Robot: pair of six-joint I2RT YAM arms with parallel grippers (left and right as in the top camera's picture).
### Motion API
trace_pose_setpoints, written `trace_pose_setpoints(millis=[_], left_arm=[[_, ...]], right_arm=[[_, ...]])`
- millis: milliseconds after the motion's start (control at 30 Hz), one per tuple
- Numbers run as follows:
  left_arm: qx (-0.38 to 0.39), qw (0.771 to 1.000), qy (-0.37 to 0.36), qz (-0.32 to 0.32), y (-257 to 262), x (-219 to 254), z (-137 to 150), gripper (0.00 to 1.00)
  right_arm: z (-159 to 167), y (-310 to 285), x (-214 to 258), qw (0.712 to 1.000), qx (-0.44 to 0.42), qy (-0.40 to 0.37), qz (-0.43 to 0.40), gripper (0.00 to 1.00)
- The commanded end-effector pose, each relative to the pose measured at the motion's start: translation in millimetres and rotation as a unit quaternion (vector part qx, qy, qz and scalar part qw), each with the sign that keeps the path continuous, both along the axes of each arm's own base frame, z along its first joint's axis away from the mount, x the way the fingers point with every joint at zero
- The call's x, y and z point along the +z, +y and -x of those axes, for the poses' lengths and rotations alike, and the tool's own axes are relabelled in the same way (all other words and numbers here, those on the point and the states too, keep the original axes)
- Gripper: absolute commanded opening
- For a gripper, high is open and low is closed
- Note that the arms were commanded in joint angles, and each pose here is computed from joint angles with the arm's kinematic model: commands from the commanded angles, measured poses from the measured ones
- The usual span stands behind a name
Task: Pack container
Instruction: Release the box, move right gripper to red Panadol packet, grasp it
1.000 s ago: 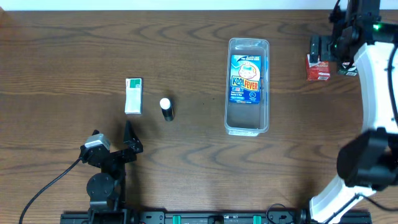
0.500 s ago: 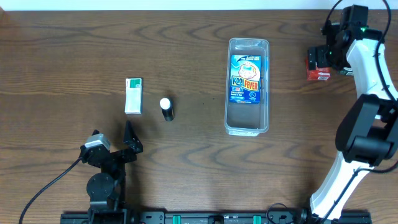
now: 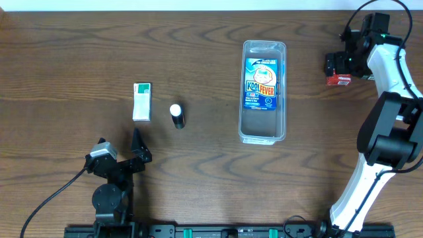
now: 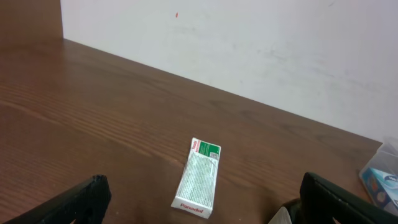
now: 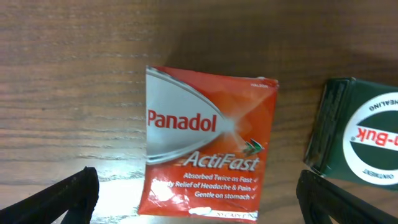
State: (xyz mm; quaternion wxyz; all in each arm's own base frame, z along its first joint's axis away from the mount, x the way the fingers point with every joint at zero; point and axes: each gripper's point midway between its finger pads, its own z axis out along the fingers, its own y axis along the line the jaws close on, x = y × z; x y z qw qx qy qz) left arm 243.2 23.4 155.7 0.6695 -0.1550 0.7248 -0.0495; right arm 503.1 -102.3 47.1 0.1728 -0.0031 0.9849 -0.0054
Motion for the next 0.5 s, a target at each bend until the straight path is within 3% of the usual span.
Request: trace_pose_setpoints(millis=[0,467], left_arm=[[0.008,1.0,0.03,-0.007,3,-19,1,0.98],[0.008,1.0,0.03,-0.007,3,-19,1,0.98]], right_arm=[[1,4,-18,1.0,-0.006,0.012,-0.02,0.99],[3,4,-40,0.999,-0.006,0.031,-0.023,0.99]])
